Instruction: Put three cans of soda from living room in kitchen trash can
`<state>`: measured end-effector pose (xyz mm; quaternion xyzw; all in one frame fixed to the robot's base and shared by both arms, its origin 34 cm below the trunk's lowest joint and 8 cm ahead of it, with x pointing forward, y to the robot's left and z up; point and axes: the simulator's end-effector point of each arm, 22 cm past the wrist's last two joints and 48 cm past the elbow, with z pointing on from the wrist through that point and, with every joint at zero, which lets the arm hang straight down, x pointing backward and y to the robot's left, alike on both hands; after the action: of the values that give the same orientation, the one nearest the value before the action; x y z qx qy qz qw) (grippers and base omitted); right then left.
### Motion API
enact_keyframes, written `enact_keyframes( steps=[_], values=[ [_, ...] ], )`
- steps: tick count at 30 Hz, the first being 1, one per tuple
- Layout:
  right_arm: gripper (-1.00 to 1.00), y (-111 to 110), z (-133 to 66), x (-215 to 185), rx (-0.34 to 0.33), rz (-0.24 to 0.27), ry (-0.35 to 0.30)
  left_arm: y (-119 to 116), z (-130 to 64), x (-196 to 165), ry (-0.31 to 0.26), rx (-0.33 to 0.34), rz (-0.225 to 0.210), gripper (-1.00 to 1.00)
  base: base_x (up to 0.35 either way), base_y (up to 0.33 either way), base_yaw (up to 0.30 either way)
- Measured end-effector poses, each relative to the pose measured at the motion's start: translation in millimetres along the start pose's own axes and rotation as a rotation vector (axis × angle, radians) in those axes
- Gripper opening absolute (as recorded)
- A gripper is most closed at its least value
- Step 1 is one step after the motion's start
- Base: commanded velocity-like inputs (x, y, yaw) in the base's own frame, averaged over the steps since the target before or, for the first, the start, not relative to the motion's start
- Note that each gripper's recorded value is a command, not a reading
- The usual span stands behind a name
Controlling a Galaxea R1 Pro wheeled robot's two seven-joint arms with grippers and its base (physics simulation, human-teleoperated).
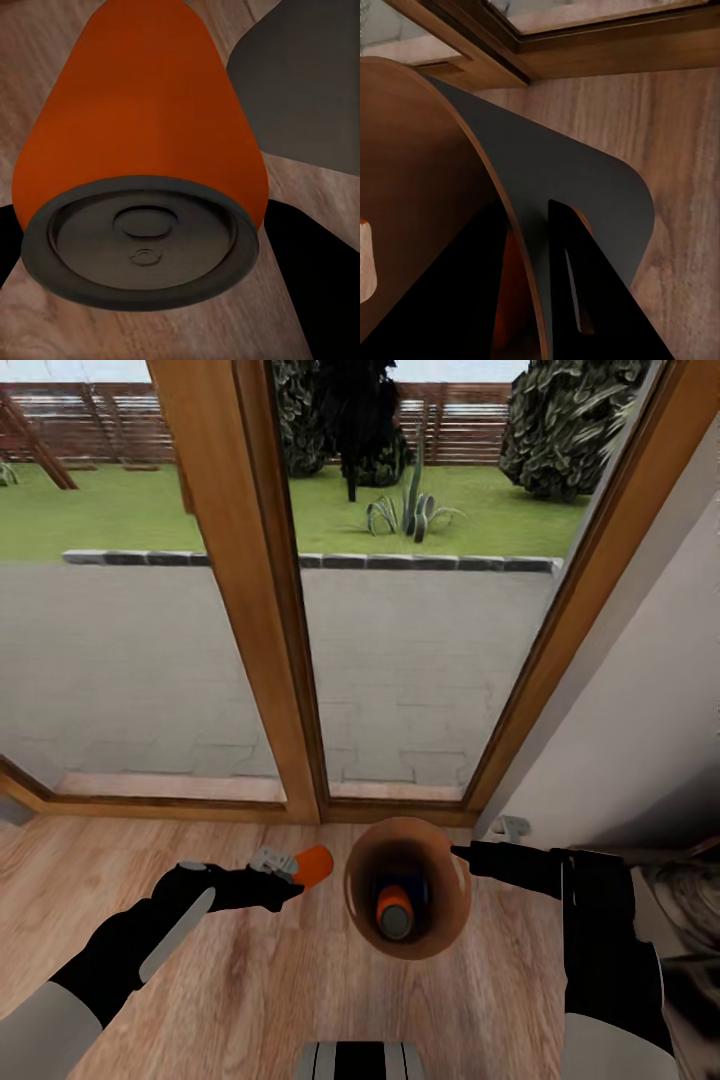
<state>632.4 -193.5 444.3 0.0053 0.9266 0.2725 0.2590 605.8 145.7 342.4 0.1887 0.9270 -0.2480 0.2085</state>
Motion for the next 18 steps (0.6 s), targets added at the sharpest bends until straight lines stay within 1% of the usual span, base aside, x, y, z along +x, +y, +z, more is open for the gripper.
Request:
enact_keyframes(
  steps=[12,18],
  values=[
    [-1.00,1,-8.2,-7,0.006,-0.016,-0.016,-3,-7.2,-9,-0.017,-0.002,0.011,-1.00,0.000,0.000,0.000],
    [-1.00,6,-11.7,-11,-0.006,-0.015,-0.027,-5,-11.0,-14,-0.027,-0.004,0.016,-1.00,0.000,0.000,0.000]
  ],
)
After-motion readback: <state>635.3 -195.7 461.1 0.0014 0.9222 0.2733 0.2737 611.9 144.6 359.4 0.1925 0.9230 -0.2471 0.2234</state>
